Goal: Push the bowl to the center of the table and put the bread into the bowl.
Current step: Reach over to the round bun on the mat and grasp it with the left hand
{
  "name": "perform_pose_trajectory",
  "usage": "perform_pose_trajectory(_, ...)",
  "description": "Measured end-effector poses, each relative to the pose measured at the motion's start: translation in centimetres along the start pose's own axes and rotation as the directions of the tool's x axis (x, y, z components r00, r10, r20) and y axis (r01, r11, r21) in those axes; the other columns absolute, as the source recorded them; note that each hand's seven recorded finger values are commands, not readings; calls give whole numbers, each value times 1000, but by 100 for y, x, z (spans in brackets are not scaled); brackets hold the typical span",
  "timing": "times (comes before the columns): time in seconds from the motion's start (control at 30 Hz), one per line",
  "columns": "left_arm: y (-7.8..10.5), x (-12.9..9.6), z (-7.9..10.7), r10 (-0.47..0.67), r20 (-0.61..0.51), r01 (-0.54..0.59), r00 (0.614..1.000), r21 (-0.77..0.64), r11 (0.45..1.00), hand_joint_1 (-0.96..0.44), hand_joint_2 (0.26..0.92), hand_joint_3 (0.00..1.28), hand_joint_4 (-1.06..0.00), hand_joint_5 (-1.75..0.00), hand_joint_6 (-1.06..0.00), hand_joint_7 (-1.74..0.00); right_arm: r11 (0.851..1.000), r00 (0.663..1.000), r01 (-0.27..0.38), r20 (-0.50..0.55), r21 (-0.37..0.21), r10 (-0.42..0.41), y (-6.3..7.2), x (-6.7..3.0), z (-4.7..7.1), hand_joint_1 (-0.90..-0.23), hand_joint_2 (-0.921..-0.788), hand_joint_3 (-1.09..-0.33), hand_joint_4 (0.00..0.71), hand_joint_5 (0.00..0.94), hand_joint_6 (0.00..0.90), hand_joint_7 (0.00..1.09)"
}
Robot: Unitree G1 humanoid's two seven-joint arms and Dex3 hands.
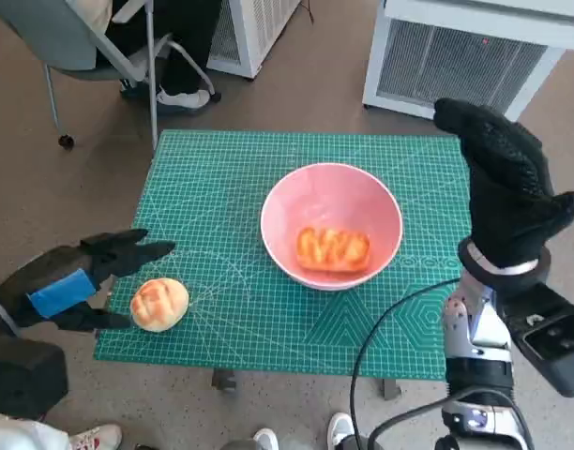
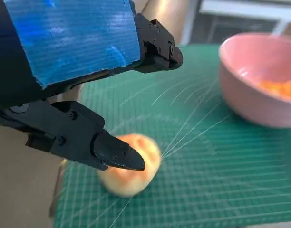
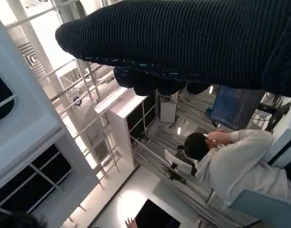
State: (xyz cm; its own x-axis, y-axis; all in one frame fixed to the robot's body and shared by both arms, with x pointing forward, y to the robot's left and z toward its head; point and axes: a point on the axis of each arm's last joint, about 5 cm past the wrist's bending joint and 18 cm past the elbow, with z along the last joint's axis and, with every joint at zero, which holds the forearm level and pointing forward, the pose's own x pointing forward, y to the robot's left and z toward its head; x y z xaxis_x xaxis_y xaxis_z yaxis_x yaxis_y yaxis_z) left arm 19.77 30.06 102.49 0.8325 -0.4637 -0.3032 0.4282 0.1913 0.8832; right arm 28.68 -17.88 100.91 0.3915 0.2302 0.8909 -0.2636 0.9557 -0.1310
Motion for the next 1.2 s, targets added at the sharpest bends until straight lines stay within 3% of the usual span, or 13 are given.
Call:
perform_pose_trajectory(0.47, -284, 232, -101, -143, -87, 132, 986, -118, 984, -221, 833, 0, -355, -24, -447, -37, 1000, 1000, -14, -22, 10, 14, -9, 24, 2, -581, -921, -789, -1, 494, -1, 663)
perform_pose_trajectory(0.6, -373, 328, -145, -183, -109, 167, 977, -139, 976, -163, 846, 4, -483, -54, -557, -84, 1000, 1000, -18, -18, 8, 18, -14, 36, 13, -585, -921, -790, -1, 488, -1, 663)
perform_pose_trajectory(0.73, -430, 405, -195, -164, -126, 147, 978, -135, 980, -86, 892, 6, -712, -94, -707, -220, 1000, 1000, -20, -18, 7, 20, -17, 39, 18, -591, -921, -791, -1, 487, -1, 663)
perform_pose_trajectory(0.83, -453, 446, -235, -133, -128, 120, 983, -104, 987, -29, 911, 99, -611, -860, -616, -933, 1000, 1000, -20, -17, 6, 20, -19, 41, 20, -596, -921, -788, -1, 486, -1, 663)
perform_pose_trajectory(0.9, -469, 468, -266, -107, -120, 96, 987, -92, 991, -15, 916, 109, -599, -1035, -609, -1086, 1000, 1000, -20, -17, 5, 20, -21, 40, 21, -597, -921, -785, -1, 486, -1, 662)
perform_pose_trajectory(1.03, -492, 502, -314, -70, -103, 63, 992, -74, 995, -3, 920, 101, -601, -1177, -631, -1179, 1000, 1000, -19, -15, 4, 19, -22, 40, 22, -599, -921, -781, -1, 487, -1, 663)
perform_pose_trajectory(1.2, -468, 518, -334, -55, -95, 49, 994, -64, 997, 0, 920, 98, -588, -1261, -653, -1142, 1000, 1000, -18, -10, 0, 18, -24, 39, 25, -598, -921, -778, -1, 488, -1, 664)
